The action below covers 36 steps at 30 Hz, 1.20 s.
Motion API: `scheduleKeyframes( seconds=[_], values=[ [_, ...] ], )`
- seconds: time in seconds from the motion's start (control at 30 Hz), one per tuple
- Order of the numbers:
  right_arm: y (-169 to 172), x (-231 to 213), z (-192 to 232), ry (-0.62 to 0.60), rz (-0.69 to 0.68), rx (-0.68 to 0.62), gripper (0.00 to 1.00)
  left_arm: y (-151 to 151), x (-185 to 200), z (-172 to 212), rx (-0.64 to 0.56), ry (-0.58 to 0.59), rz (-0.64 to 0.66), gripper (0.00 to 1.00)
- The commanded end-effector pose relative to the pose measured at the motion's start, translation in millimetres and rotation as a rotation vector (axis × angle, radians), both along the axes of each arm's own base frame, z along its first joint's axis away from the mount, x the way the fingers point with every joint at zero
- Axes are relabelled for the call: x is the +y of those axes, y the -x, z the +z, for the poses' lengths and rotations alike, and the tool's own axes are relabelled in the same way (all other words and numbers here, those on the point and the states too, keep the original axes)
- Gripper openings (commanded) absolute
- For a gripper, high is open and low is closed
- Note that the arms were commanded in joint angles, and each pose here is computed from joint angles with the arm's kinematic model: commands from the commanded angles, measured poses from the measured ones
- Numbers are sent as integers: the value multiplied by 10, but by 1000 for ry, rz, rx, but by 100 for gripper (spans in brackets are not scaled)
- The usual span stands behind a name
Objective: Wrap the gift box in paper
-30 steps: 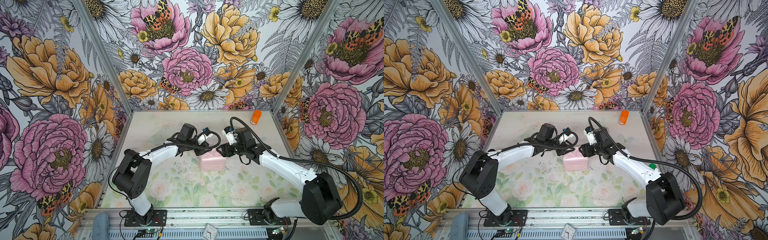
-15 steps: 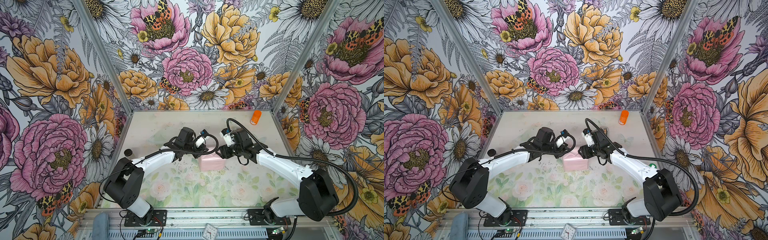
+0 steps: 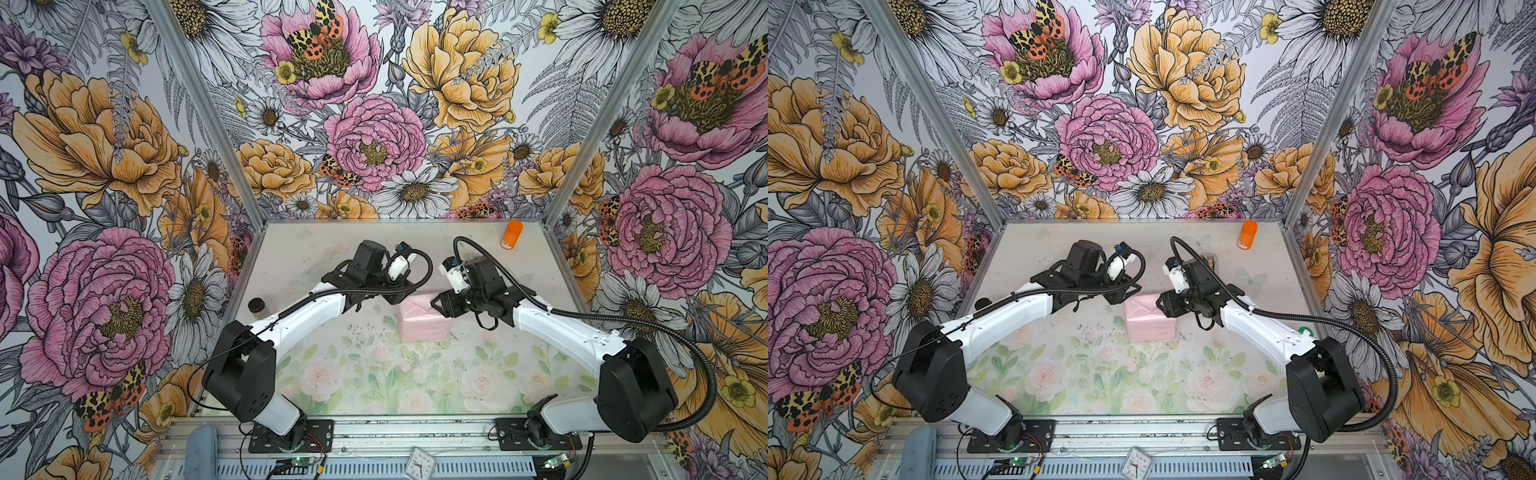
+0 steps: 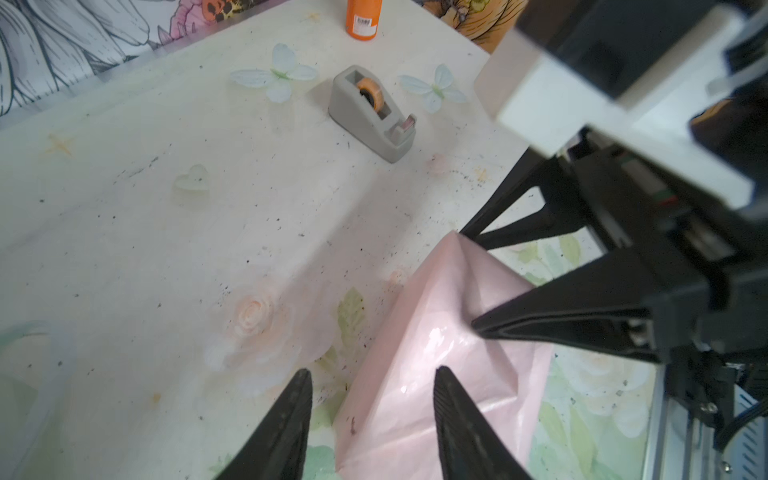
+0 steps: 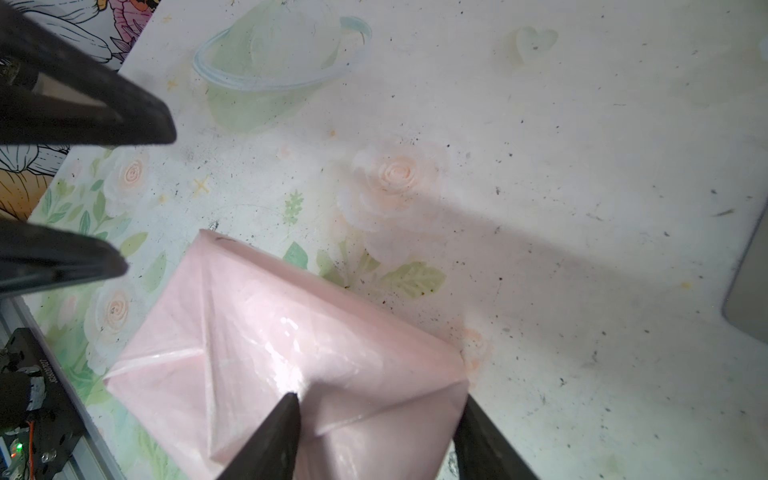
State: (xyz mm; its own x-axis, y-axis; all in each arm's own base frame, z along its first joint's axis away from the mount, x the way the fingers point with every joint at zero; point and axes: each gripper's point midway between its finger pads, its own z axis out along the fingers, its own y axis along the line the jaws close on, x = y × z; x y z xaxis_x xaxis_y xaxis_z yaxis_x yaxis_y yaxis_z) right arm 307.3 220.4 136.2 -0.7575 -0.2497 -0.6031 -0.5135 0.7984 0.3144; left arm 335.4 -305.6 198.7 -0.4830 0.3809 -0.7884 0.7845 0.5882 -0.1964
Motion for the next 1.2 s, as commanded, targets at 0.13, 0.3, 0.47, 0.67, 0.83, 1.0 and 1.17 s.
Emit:
scheduleKeyframes(
  seconds=[0.13,0.3,0.47,0.67,0.83,1.0,1.17],
  values=[
    [183,-121,-313,75,13,94,59,140,-127,-266,227,40,-108,51],
    [175,-109,-304,70,14,93,59,145,-156,-509,318,12,-138,49],
    [161,-122,-207,60,1,71,61,166,-139,-704,368,-39,-136,47],
    [258,-319,299,-4,-98,-41,58,178,-84,-749,369,-69,-119,47],
    [627,-327,525,-159,-131,-31,47,203,-91,-745,366,-73,-125,47],
    [979,-260,301,-204,-145,61,41,211,-95,-723,361,-73,-129,47],
    [1053,-71,63,-217,-122,105,37,261,-133,-717,361,-80,-136,47]
  ],
)
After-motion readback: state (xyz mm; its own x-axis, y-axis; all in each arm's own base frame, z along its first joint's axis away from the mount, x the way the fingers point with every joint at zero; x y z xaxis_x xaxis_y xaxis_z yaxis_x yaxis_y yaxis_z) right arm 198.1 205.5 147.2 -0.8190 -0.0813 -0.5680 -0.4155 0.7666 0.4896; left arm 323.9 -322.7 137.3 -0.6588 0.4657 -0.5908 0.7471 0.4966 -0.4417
